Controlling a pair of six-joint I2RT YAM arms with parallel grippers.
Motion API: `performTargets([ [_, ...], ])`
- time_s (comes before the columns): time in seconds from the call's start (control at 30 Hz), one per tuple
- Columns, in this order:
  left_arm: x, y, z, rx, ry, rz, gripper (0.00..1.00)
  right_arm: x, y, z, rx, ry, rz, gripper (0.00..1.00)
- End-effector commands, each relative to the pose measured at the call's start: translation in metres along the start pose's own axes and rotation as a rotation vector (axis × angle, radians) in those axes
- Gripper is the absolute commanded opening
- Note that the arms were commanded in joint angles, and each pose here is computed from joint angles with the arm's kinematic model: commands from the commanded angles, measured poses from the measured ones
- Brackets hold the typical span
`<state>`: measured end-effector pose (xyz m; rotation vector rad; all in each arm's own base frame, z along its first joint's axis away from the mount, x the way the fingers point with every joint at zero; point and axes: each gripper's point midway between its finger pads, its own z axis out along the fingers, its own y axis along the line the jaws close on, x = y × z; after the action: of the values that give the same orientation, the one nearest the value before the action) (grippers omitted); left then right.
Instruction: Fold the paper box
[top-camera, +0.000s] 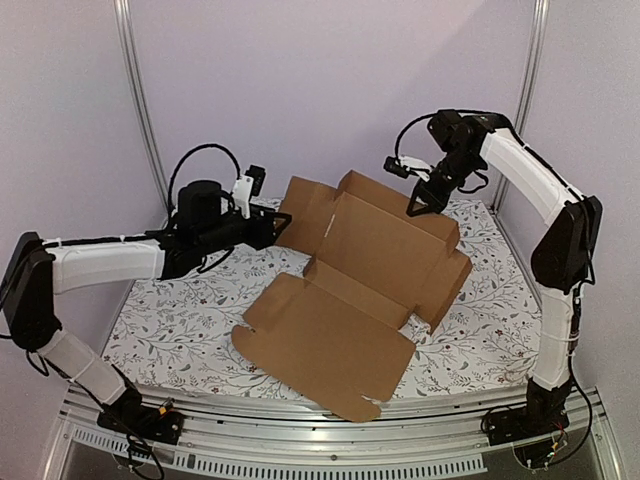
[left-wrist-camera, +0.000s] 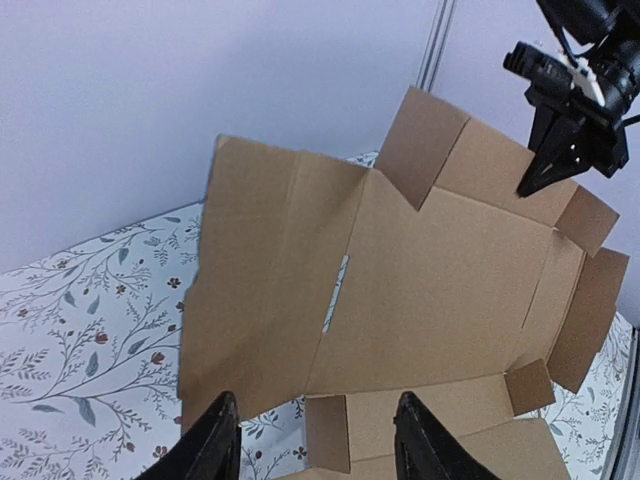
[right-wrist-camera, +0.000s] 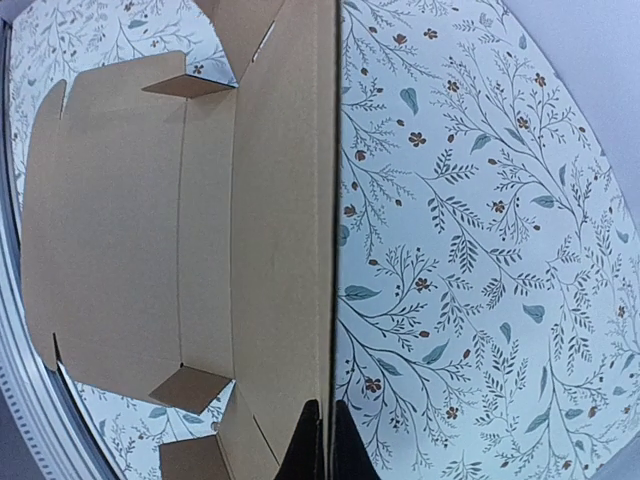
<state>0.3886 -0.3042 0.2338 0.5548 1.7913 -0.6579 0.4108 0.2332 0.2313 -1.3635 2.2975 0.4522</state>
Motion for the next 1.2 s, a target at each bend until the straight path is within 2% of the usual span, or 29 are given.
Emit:
performTargets([
  [0.0,0.009,0.014,-0.057,-0.129,-0.064,-0.104,0.54,0.012,0.023,0.003,0.091,0.182,-0.192,0.00],
  [0.1,0.023,0.029,-0.095,-0.232,-0.095,-0.143,0.54,0.005,0.041,0.012,0.134,0.221,-0.305,0.00],
  [0.2,0.049,0.042,-0.115,-0.305,-0.085,-0.167,0.54,-0.003,0.056,0.019,0.190,0.230,-0.406,0.00],
  [0.4,0.092,0.065,-0.132,-0.421,-0.053,-0.231,0.53,-0.005,0.087,0.032,0.267,0.253,-0.563,0.00],
  [0.57,0.112,0.083,-0.125,-0.462,-0.004,-0.229,0.50,-0.009,0.104,0.027,0.303,0.206,-0.638,0.00],
  [0.7,0.123,0.074,-0.088,-0.327,0.071,-0.177,0.50,-0.012,0.118,0.024,0.320,0.141,-0.667,0.00],
  [0.8,0.135,0.050,-0.059,-0.153,0.143,-0.136,0.49,-0.011,0.128,0.025,0.354,0.112,-0.704,0.00],
  [0.97,0.130,0.002,-0.050,0.126,0.071,-0.138,0.49,-0.003,0.133,0.035,0.413,0.117,-0.766,0.00],
  [1.17,0.131,-0.034,-0.047,0.299,0.073,-0.114,0.50,-0.004,0.123,0.046,0.489,0.101,-0.769,0.00],
])
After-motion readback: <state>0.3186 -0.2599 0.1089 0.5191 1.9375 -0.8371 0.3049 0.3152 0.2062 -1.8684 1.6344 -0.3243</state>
